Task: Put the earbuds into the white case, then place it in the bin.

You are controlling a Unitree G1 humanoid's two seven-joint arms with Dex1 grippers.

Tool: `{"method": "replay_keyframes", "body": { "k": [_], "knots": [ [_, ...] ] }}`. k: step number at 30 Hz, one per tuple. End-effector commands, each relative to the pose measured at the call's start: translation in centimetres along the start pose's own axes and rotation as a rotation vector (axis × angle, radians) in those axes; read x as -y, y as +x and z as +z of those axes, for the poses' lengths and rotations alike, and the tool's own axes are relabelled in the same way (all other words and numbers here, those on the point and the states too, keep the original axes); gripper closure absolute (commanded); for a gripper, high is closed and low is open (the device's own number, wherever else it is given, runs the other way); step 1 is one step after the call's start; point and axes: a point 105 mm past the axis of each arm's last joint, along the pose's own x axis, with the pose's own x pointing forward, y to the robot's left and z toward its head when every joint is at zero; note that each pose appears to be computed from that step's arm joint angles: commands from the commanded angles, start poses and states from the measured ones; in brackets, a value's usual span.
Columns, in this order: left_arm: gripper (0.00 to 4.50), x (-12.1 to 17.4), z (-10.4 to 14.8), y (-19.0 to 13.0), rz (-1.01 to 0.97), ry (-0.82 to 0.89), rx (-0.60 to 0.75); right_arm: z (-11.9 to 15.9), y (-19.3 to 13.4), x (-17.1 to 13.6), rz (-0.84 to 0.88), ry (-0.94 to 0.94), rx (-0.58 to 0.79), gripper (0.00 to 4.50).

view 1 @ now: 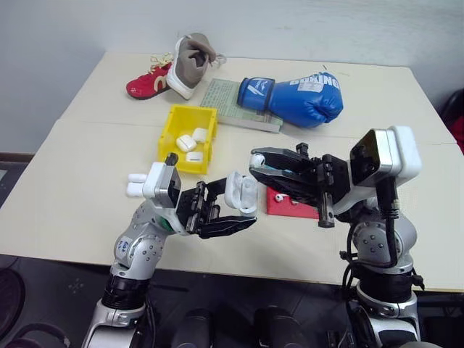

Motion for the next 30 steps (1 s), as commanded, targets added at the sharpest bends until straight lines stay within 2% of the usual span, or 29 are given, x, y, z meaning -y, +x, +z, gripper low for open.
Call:
{"method": "replay_keyframes", "body": {
  "k": [1,18,30],
  "knots": [
    [1.72,0.3,1.1,0.6,-0.031,0.035,0.021,0.1,0.1,-0.3,0.015,-0.03,0.012,4.06],
    [1.72,0.5,1.1,1.0,-0.032,0.048,0.011,-2.3,-1.1,-0.1,0.009,0.004,-0.049,4.06],
    [1.72,0.7,0.6,1.0,-0.056,0.055,-0.02,-3.9,-1.3,-0.8,0.071,0.024,-0.123,4.06]
  ]
}}
